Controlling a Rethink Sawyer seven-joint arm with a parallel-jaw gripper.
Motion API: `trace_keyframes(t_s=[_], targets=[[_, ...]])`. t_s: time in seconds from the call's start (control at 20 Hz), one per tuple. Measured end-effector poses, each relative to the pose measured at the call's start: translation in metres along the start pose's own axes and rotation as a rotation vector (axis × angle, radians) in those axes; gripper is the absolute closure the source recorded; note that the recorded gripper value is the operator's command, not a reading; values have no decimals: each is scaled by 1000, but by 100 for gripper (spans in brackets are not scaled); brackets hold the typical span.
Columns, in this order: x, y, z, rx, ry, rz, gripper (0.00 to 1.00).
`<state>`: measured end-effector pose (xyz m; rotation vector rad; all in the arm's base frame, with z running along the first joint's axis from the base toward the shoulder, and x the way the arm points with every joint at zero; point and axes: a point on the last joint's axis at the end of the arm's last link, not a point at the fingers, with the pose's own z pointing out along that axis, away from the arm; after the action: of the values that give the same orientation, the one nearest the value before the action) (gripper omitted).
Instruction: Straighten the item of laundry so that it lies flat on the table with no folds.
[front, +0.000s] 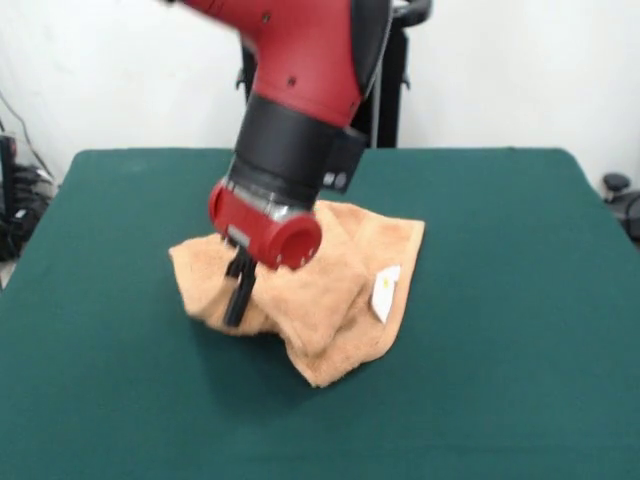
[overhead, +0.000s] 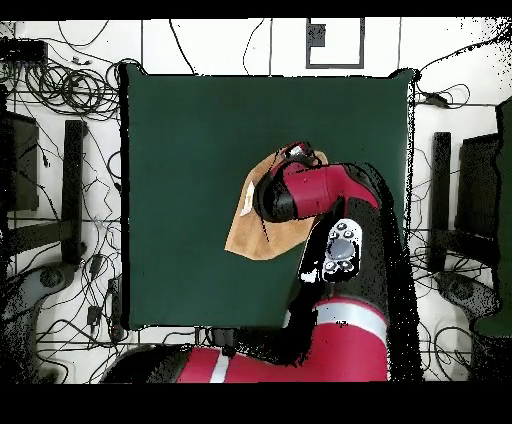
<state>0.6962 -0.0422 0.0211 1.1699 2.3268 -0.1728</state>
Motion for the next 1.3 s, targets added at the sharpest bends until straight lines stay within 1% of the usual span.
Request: trace_keyframes(t_s=[0.1,0.15,0.2,0.35,0.45,0.5,0.55,0.65,0.7,0.75,0.85,0.9,1.0,1.05,1.3], targets=[[-1,-1,15,-25,-4,-7,100],[0,-5,34,-48,-3,-11,100],[0,-6,42,-56,1,-11,100],[1,-15,73,-80,36,15,100],[0,-20,90,-93,54,29,100],[-1,-21,93,-99,58,33,100],[-7,-20,97,-113,60,37,100],[-26,-16,104,-150,52,35,100],[-32,-16,107,-160,48,31,100],[-41,-17,114,-176,41,19,100],[-50,-20,122,-190,34,4,100],[-57,-21,131,-207,28,-12,100],[-64,-20,135,-223,21,-27,100],[-73,-18,142,-242,10,-45,100],[-84,-15,152,-268,-11,-89,100]])
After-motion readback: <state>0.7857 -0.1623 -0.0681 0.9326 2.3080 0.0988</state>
